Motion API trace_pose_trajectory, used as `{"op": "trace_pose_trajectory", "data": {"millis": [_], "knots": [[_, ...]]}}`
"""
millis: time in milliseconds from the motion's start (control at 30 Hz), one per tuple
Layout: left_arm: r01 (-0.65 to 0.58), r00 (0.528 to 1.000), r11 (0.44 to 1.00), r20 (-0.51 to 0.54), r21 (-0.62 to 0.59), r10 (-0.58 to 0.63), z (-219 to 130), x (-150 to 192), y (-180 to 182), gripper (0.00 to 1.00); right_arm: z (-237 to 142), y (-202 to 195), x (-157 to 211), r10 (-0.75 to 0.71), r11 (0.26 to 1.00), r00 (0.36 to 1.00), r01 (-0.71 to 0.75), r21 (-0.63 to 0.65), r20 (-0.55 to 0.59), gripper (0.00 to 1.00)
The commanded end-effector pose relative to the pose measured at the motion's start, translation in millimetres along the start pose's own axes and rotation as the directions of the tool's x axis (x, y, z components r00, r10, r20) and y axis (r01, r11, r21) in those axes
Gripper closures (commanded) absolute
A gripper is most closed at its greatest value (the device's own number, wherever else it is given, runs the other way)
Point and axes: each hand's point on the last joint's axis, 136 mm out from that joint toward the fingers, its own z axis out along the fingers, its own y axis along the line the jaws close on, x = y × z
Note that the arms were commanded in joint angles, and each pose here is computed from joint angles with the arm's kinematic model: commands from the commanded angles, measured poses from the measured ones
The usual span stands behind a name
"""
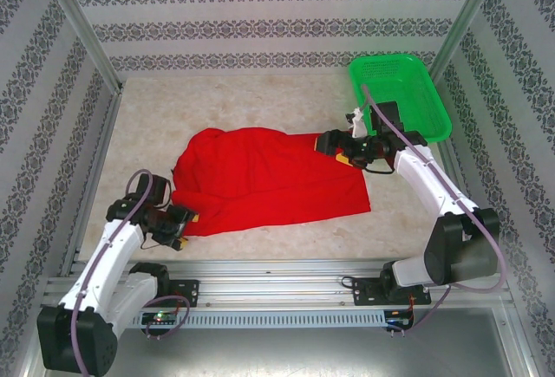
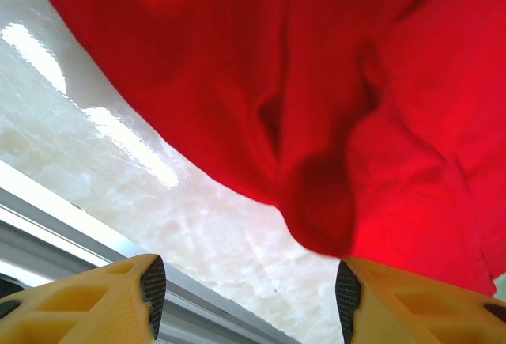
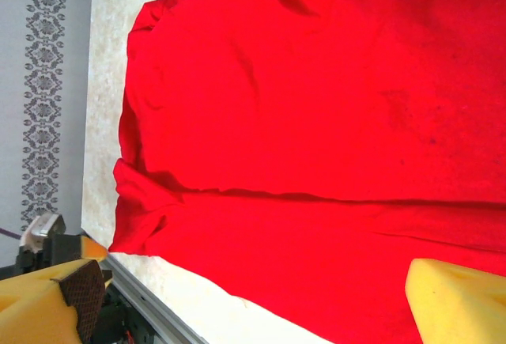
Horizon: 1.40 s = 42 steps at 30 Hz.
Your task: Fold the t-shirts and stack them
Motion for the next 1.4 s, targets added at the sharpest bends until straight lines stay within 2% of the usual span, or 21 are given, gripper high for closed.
{"op": "trace_pose_trajectory", "data": {"millis": [0, 233, 533, 700, 833, 900, 1000, 1167, 1367], "knots": [[0.037, 0.999, 0.997, 0.022, 0.063, -0.038, 6, -9, -23, 0.40, -6, 2, -2, -0.025, 1.000, 0.999, 0.025, 0.003, 0.021, 0.02], [0.011, 0.999, 0.997, 0.043, 0.081, -0.014, 5, -18, -47, 0.41, -8, -1, 4, -0.019, 1.000, 1.000, 0.019, 0.009, 0.024, 0.02], [0.042, 0.999, 0.995, -0.004, 0.088, -0.041, 16, -11, -41, 0.50, -7, -5, 5, -0.010, 1.000, 1.000, 0.009, 0.015, 0.026, 0.02], [0.038, 0.999, 0.996, -0.034, 0.076, -0.036, 19, -4, -34, 0.64, -5, -5, 3, -0.009, 1.000, 1.000, 0.009, 0.014, 0.024, 0.02], [0.038, 0.998, 0.996, -0.045, 0.086, -0.034, 23, -3, -34, 0.81, -5, -5, 3, -0.008, 1.000, 1.000, 0.008, 0.015, 0.024, 0.02], [0.028, 0.999, 0.993, -0.046, 0.110, -0.023, 23, -4, -41, 0.91, -5, -5, 2, -0.009, 1.000, 1.000, 0.009, 0.015, 0.025, 0.02], [0.003, 0.999, 0.990, -0.043, 0.138, 0.003, 22, -7, -56, 0.97, -5, -6, 2, -0.008, 1.000, 1.000, 0.008, 0.016, 0.025, 0.02], [-0.092, 0.995, 0.979, -0.006, 0.184, 0.095, 10, -17, -96, 0.99, -6, -6, 0, -0.012, 1.000, 0.999, 0.012, 0.019, 0.032, 0.02], [-0.210, 0.976, 0.955, -0.005, 0.207, 0.216, 13, -25, -140, 0.99, -8, -6, 0, -0.016, 1.000, 0.999, 0.016, 0.019, 0.036, 0.02]]}}
